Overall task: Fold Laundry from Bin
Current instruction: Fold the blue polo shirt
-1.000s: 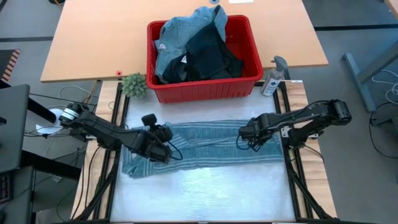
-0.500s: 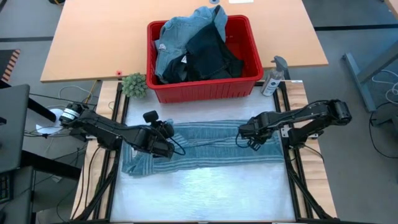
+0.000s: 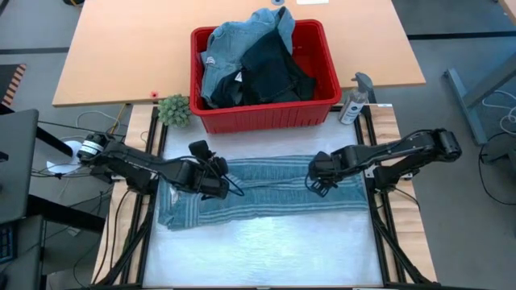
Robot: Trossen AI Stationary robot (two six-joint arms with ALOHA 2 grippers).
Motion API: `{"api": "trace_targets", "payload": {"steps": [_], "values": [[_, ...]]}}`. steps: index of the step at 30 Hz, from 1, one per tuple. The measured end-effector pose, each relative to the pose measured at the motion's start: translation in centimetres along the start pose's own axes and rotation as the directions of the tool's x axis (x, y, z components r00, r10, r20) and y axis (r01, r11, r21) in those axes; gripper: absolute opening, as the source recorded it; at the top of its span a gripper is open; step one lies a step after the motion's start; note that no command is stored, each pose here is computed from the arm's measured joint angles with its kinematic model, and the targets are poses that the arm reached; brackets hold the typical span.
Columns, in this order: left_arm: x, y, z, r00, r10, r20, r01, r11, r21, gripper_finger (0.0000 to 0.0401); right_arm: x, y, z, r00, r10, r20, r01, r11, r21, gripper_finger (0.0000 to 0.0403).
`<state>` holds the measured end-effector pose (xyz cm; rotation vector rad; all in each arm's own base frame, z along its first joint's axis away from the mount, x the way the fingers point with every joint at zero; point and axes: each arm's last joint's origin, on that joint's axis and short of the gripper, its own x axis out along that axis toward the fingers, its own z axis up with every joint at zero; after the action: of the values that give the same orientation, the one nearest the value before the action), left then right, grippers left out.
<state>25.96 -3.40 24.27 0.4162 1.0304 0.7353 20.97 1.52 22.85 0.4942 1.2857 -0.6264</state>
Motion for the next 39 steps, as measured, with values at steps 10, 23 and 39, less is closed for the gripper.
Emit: {"api": "trace_targets", "payload": {"steps": [10, 23, 39], "values": [[-6.5, 3.2, 0.8, 0.917, -0.38, 0.12, 0.398, 0.891, -0.22, 0.0164, -0.7, 3.1, -0.2, 0.968, 0.157, 0.194, -0.081, 0.933, -0.352, 0.0191], [-10.4, 1.1, -6.2, 0.805, -0.505, 0.313, 0.589, 0.607, -0.534, 0.0163, 0.2, 7.5, 3.6, 0.802, 0.338, 0.492, -0.052, 0.86, -0.507, 0.0189], [-11.0, -1.6, -7.9, 0.778, -0.59, 0.218, 0.603, 0.603, -0.522, 0.0162, 1.3, 19.1, 14.1, 0.736, 0.5, 0.456, 0.096, 0.589, -0.802, 0.0183]]}}
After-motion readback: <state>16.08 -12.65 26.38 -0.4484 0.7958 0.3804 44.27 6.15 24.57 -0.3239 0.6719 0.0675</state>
